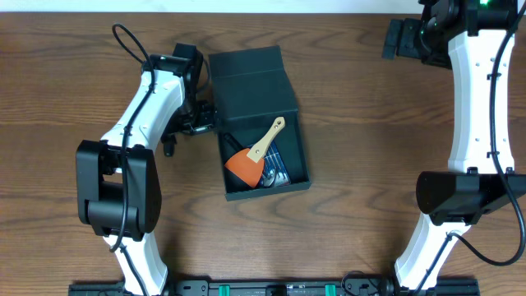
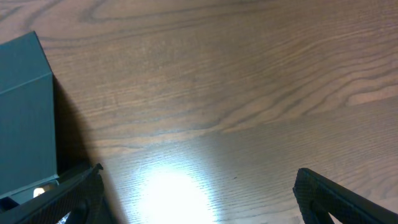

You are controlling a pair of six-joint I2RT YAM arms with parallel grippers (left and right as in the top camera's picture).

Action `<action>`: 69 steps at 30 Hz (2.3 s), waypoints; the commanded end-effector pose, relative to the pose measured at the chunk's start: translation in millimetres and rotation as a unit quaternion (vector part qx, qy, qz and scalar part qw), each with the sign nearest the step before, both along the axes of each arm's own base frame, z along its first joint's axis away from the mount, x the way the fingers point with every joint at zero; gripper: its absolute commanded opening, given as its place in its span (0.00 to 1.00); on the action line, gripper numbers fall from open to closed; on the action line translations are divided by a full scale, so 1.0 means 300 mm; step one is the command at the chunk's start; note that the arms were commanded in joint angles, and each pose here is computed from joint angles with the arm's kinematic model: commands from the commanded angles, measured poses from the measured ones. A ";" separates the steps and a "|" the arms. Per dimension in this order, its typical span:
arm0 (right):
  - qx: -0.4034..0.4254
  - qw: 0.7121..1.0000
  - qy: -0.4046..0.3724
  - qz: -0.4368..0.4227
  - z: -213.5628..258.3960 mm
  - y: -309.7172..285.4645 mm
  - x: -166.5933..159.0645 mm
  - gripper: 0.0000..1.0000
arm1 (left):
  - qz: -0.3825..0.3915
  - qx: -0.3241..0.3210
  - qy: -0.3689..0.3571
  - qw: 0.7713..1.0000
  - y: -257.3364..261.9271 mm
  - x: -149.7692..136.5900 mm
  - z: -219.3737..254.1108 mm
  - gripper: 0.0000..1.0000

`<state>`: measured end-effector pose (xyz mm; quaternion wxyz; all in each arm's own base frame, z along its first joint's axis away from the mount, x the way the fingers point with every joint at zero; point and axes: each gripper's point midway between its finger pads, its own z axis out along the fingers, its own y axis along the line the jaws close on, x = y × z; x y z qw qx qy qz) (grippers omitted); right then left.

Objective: Pack container
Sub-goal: 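Move the left gripper over the yellow-and-black screwdriver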

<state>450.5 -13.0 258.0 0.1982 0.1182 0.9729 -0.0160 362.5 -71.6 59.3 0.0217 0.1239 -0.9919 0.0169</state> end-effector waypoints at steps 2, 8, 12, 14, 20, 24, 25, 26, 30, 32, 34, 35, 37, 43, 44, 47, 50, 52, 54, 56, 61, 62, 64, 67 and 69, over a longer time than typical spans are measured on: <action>0.003 1.000 -0.011 -0.006 0.025 -0.002 -0.002 0.99 | -0.025 -0.056 -0.022 0.998 -0.066 0.020 0.033 0.94; 0.003 1.000 -0.011 -0.006 0.025 -0.002 -0.002 0.99 | -0.055 -0.072 -0.042 0.995 -0.100 0.045 0.036 0.94; 0.003 1.000 -0.011 -0.006 0.025 -0.001 -0.002 0.99 | -0.061 -0.070 -0.043 0.995 -0.106 0.045 0.036 0.94; 0.003 1.000 -0.011 -0.006 0.025 -0.002 -0.002 0.99 | -0.059 -0.062 -0.042 0.995 -0.094 0.045 0.034 0.94; 0.003 1.000 -0.011 -0.006 0.025 -0.002 -0.002 0.99 | -0.049 0.023 -0.021 0.998 0.033 0.016 0.026 0.95; 0.003 1.000 -0.011 -0.006 0.025 -0.002 -0.002 0.99 | -0.078 0.049 -0.011 0.996 0.090 0.005 0.028 0.99; 0.003 1.000 -0.011 -0.006 0.025 -0.002 -0.002 0.99 | -0.090 0.048 -0.011 0.995 0.098 0.006 0.028 0.99; 0.003 1.000 -0.011 -0.006 0.025 -0.002 -0.002 0.99 | -0.098 0.048 -0.011 0.994 0.105 0.007 0.028 0.99; 0.003 1.000 -0.011 -0.006 0.025 -0.002 -0.002 0.99 | -0.095 0.047 -0.015 0.994 0.144 0.019 0.027 1.00; 0.003 1.000 -0.011 -0.006 0.025 -0.002 -0.002 0.99 | -0.101 0.046 -0.017 0.994 0.164 0.025 0.027 1.00; 0.003 1.000 -0.011 -0.006 0.025 -0.001 -0.002 0.99 | -0.121 0.030 -0.020 0.992 0.167 0.029 0.026 1.00; 0.003 1.000 -0.011 -0.006 0.025 -0.002 -0.002 0.99 | -0.128 0.024 -0.021 0.991 0.169 0.030 0.026 1.00; 0.003 1.000 -0.011 -0.006 0.025 -0.001 -0.002 0.99 | -0.125 0.022 -0.025 0.992 0.184 0.038 0.026 1.00; 0.003 1.000 -0.011 -0.006 0.025 -0.001 -0.002 0.99 | -0.128 0.007 -0.046 0.991 0.180 0.069 0.025 0.99; 0.003 1.000 -0.011 -0.006 0.025 -0.001 -0.002 0.99 | -0.128 0.003 -0.047 0.991 0.176 0.072 0.023 1.00; 0.003 1.000 -0.011 -0.006 0.025 -0.002 -0.002 0.99 | -0.128 -0.003 -0.042 0.991 0.170 0.072 0.007 0.99; 0.003 1.000 -0.011 -0.006 0.025 -0.001 -0.002 0.99 | -0.128 -0.004 -0.028 0.991 0.170 0.062 -0.019 0.99; 0.003 1.000 -0.011 -0.006 0.025 -0.002 -0.002 0.99 | -0.127 -0.004 -0.020 0.992 0.171 0.056 -0.033 0.99; 0.003 1.000 -0.011 -0.006 0.025 -0.002 -0.002 0.99 | -0.128 -0.005 -0.018 0.992 0.171 0.055 -0.040 0.99; 0.002 1.000 -0.011 -0.006 0.025 -0.002 -0.002 0.99 | -0.128 -0.005 -0.015 0.992 0.171 0.054 -0.046 0.99; 0.003 1.000 -0.011 -0.006 0.025 -0.001 -0.002 0.99 | -0.128 -0.006 -0.001 0.992 0.171 0.040 -0.076 0.98; 0.003 1.000 -0.011 -0.006 0.025 -0.001 -0.002 0.99 | -0.128 -0.007 0.004 0.992 0.171 0.035 -0.085 0.98; 0.003 1.000 -0.011 -0.006 0.025 -0.002 -0.002 0.99 | -0.127 -0.008 0.013 0.992 0.171 0.023 -0.104 0.98; 0.003 1.000 -0.011 -0.006 0.025 -0.002 -0.002 0.99 | -0.127 -0.009 0.027 0.991 0.172 0.010 -0.132 0.98; 0.003 1.000 -0.011 -0.006 0.025 -0.001 -0.002 0.99 | -0.127 -0.009 0.032 0.991 0.172 0.003 -0.147 0.98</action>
